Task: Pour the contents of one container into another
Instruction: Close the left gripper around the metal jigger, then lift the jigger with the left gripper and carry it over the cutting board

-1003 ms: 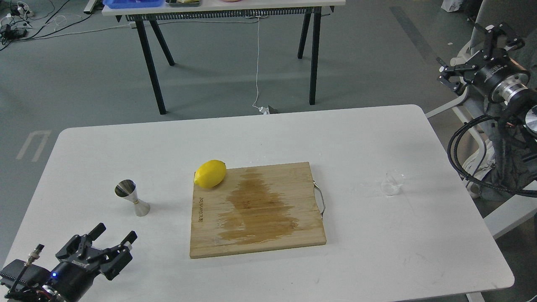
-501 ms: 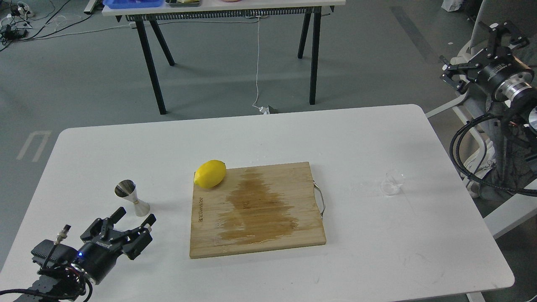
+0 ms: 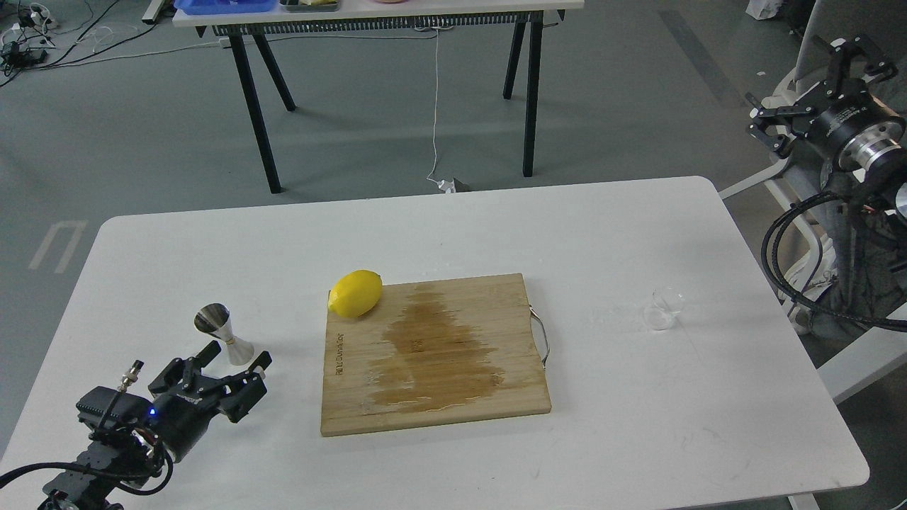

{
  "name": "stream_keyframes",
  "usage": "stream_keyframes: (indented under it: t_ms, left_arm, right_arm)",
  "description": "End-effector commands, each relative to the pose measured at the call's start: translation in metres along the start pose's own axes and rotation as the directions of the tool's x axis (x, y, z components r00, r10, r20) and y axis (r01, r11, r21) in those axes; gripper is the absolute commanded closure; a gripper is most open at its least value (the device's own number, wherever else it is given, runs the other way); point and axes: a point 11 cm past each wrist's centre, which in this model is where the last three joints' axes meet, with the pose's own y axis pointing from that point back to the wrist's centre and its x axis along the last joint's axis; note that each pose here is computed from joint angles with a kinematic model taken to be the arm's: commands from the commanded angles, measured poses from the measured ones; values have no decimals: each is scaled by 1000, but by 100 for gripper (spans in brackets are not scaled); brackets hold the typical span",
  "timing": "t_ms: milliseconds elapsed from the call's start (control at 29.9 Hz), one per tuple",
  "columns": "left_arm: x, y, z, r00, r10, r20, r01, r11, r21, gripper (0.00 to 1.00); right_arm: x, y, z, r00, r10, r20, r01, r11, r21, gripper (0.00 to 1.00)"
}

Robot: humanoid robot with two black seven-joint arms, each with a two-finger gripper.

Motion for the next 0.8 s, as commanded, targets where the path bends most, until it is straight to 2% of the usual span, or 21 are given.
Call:
stream_keyframes:
  t_ms: [0, 401, 769]
  left_arm:
    - [1, -2, -4, 1000, -2, 7, 2, 1000, 12, 1]
    - [9, -23, -3, 1000, 5, 6, -5, 1000, 21, 2]
    - [12, -31, -8, 1000, 2, 15, -3, 999, 44, 15]
  right_arm:
    - [1, 1, -1, 1000, 2, -1, -2, 1000, 2, 1]
    - [6, 4, 1, 1000, 11, 4, -11, 1000, 1, 1]
    - [12, 10, -6, 1000, 23, 3, -23, 1000, 14, 1]
